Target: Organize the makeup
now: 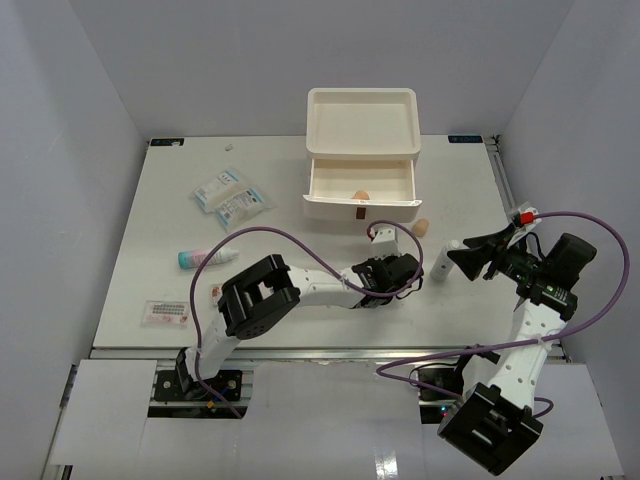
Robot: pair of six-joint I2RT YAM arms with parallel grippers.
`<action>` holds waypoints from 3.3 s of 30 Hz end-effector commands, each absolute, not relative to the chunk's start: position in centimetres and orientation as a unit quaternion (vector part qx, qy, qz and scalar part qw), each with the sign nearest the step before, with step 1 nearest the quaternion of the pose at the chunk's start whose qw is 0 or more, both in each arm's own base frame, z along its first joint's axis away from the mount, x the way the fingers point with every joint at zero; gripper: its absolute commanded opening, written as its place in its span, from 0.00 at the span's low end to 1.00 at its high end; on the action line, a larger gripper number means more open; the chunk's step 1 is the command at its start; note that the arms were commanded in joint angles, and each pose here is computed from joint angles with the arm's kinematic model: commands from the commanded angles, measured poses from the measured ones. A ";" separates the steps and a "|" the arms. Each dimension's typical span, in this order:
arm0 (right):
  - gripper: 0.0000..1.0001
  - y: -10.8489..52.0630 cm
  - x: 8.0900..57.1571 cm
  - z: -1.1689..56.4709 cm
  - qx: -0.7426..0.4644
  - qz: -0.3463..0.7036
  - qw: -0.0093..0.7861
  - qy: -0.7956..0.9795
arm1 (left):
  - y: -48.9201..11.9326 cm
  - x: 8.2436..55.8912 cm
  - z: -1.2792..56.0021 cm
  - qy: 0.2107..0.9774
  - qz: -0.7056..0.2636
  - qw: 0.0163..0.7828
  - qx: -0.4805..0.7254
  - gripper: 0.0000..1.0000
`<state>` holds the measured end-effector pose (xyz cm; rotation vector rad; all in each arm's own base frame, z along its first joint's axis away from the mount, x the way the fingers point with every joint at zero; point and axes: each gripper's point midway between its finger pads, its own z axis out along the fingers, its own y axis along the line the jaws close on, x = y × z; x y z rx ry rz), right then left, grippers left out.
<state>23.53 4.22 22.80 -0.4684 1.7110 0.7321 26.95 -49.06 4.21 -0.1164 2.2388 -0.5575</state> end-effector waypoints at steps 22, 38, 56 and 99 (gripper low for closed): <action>0.69 4.9 22.9 23.0 -0.225 0.328 0.581 0.710 | -39.4 19.0 23.9 0.807 -0.340 0.464 0.137 0.00; 0.70 5.1 22.6 22.2 -0.246 0.319 0.582 0.706 | -33.2 36.0 32.7 0.795 -0.332 0.507 0.034 0.00; 0.72 0.9 24.1 21.6 -0.250 0.216 0.520 0.787 | -30.8 38.4 32.5 0.802 -0.303 0.512 0.051 0.75; 0.53 -8.0 33.3 4.0 -0.048 0.126 0.268 0.954 | -17.1 26.0 33.8 0.663 -0.241 0.701 0.108 0.91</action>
